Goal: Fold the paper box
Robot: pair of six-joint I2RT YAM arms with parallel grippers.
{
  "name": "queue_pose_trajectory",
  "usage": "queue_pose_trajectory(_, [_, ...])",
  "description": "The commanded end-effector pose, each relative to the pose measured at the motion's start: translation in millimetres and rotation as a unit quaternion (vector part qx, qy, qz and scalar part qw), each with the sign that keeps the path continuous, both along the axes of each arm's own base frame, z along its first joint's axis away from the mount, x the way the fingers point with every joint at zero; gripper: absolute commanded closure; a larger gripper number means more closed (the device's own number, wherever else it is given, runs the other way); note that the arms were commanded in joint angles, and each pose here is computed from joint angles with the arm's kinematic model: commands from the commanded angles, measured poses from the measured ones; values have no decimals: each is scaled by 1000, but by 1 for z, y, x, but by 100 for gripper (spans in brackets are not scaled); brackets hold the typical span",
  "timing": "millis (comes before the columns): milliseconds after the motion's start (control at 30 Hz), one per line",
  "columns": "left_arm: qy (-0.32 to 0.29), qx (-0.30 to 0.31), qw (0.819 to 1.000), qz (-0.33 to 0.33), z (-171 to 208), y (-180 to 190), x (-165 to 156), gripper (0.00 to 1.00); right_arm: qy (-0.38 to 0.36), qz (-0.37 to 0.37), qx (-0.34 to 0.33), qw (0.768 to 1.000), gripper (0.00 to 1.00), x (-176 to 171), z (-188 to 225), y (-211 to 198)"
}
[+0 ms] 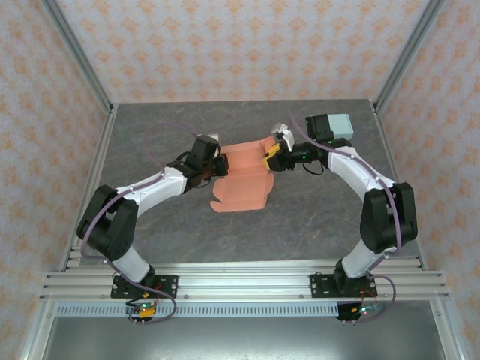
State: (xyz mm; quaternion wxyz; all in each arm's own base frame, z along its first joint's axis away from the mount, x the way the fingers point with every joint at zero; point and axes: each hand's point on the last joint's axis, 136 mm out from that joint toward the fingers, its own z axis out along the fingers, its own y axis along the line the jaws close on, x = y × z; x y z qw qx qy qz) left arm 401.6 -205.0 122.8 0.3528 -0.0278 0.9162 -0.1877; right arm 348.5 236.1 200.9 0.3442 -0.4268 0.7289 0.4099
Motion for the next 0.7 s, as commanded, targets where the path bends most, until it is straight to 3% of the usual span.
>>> queue_pose_trajectory(0, [-22,-16,1000,-9,17,-8,9,100,-42,-31,-1,999,66,18,6,3])
queue_pose_trajectory(67, [-20,-14,1000,-5,16,-7,10,100,-48,-42,0,998,64,19,9,3])
queue_pose_trajectory(333, [-27,-6,1000,-8,12,-2,11,100,-57,-9,0,998,42,-9,29,-7])
queue_pose_trajectory(667, [-48,11,998,-45,25,-6,13,100,-118,-169,-12,978,31,23,50,-78])
